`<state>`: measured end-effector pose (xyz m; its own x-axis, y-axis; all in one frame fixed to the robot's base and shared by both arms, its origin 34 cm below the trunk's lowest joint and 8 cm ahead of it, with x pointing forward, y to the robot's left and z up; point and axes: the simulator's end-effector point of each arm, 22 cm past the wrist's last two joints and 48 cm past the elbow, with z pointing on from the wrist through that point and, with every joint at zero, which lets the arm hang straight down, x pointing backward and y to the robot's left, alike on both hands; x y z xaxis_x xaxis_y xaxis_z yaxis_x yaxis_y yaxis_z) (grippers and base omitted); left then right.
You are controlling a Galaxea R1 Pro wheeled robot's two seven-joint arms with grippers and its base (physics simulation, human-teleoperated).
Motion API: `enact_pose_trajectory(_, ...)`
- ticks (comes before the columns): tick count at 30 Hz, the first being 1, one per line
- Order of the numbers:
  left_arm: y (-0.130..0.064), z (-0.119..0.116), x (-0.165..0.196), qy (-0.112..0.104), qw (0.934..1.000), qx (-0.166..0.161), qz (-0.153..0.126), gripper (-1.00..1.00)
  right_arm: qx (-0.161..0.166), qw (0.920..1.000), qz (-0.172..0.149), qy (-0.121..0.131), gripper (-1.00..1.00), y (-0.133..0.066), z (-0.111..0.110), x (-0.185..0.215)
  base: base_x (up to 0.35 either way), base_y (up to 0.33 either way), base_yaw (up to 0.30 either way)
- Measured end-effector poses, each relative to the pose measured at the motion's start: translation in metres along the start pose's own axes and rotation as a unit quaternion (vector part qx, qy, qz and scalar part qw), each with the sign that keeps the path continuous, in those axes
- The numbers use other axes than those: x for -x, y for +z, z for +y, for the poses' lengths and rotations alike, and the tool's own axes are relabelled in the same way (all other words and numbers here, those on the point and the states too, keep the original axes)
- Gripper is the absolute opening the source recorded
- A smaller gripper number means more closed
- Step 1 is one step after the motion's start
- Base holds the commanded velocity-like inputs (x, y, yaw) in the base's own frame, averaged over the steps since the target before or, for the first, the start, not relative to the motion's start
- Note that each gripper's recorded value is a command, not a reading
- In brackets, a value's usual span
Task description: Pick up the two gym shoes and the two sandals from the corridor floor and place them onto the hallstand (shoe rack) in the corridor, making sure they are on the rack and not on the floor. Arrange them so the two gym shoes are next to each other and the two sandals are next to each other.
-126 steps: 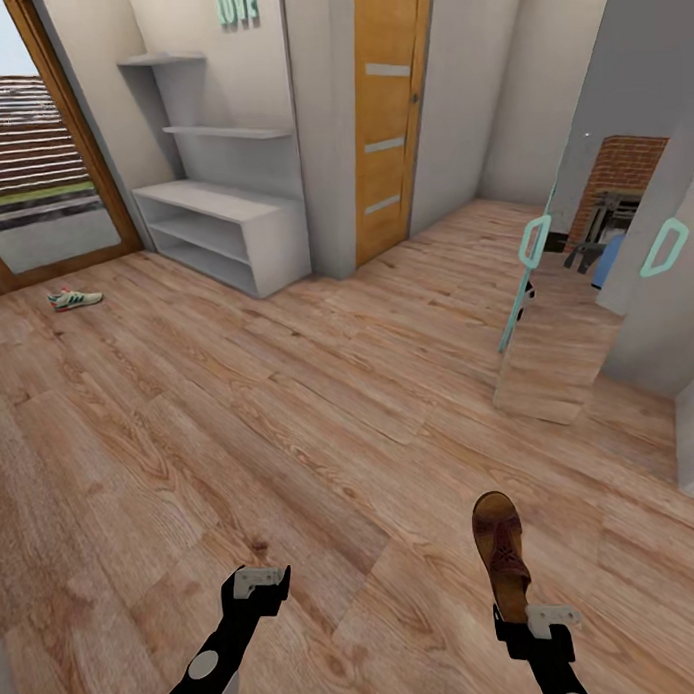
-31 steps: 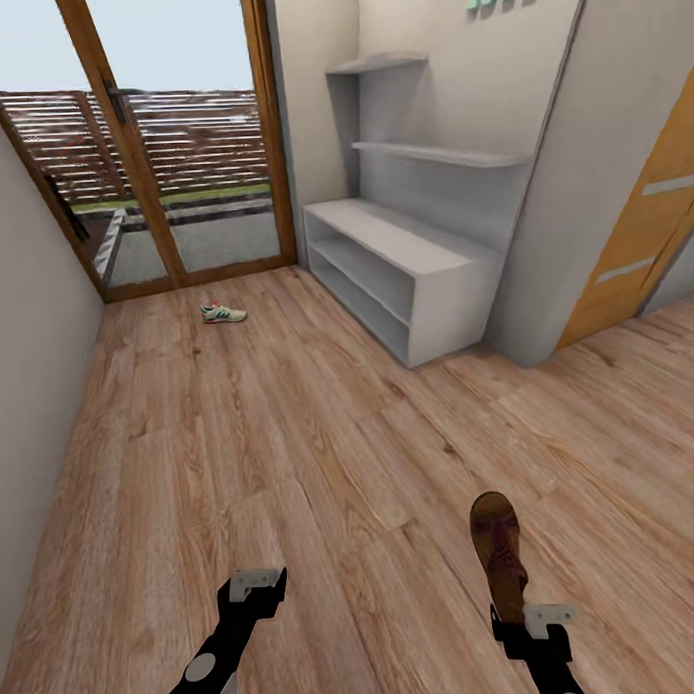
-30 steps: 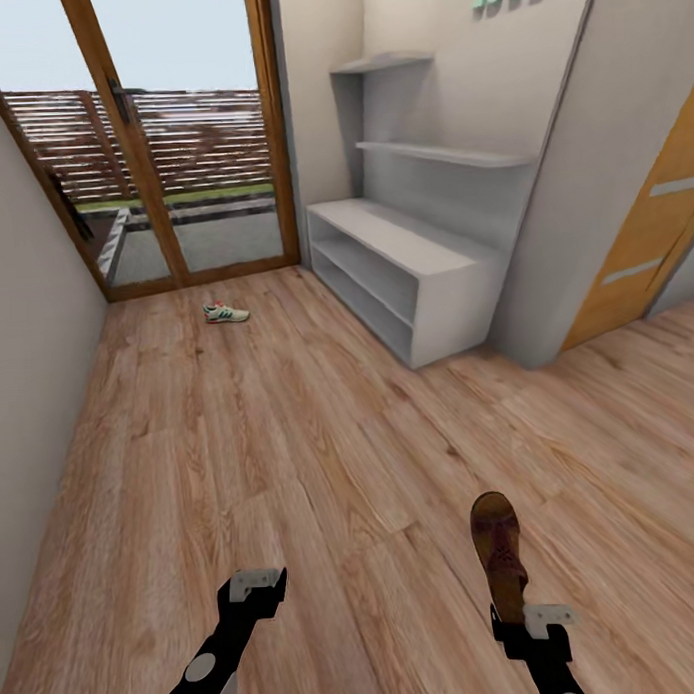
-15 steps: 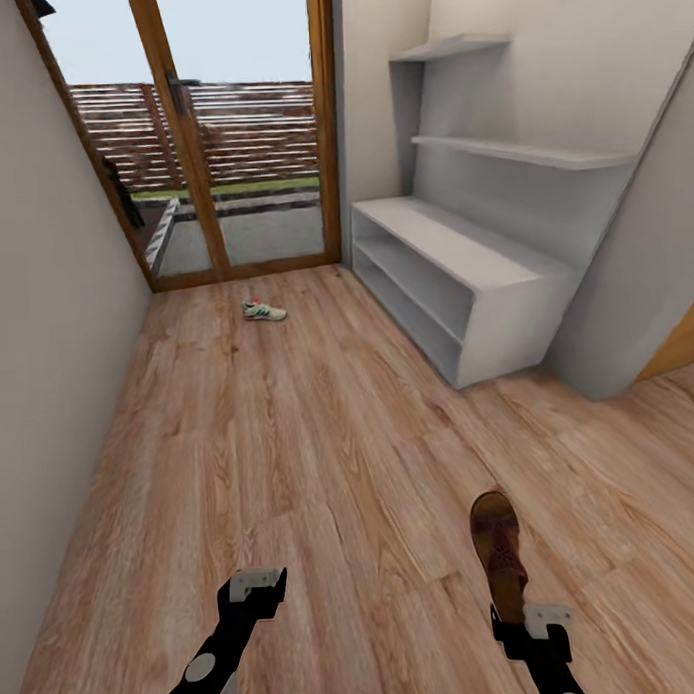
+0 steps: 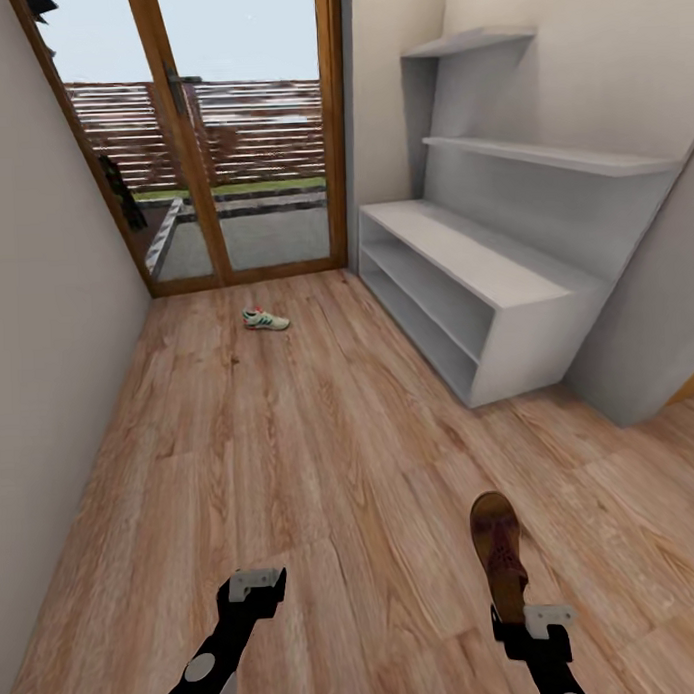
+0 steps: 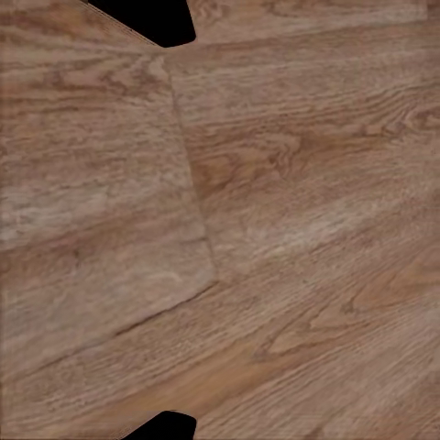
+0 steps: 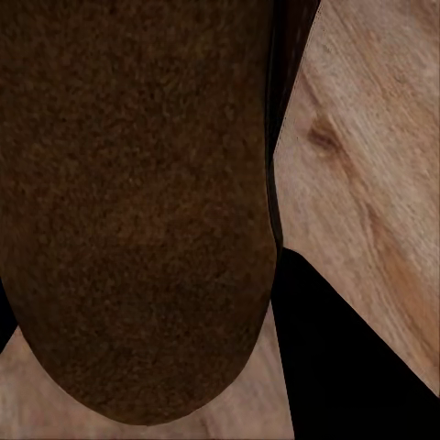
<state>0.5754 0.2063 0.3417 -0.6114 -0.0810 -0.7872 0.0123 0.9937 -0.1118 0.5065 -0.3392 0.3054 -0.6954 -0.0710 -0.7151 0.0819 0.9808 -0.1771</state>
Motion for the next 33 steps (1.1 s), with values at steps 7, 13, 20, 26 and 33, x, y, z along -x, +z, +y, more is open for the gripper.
enact_pose_trajectory(7,0.0000,0.0005,0.0003,-0.003,1.0000,0.001,-0.001,1.00,0.000,1.0000,0.000,-0.001,-1.00,-0.0001,0.0002,-0.0004,0.341,0.033,0.000)
enact_pose_trajectory(13,0.0000,0.0006,0.0003,-0.004,1.0000,0.001,-0.001,1.00,0.000,1.0000,0.000,-0.001,-1.00,-0.0002,0.0003,-0.0004,0.341,0.083,0.000)
enact_pose_trajectory(20,0.0000,0.0006,0.0003,-0.004,1.0000,0.001,-0.001,1.00,0.000,1.0000,0.004,-0.002,-1.00,-0.0008,-0.0003,-0.0039,0.335,0.114,0.000)
enact_pose_trajectory(26,0.0000,0.0006,0.0003,-0.004,1.0000,0.001,-0.001,1.00,0.000,1.0000,0.007,-0.003,-1.00,-0.0014,-0.0006,-0.0070,0.307,0.171,0.000)
enact_pose_trajectory(33,0.0000,0.0006,0.0005,-0.004,1.0000,0.001,-0.001,1.00,0.000,1.0000,0.007,-0.002,-1.00,-0.0014,-0.0008,-0.0073,0.287,0.204,0.000)
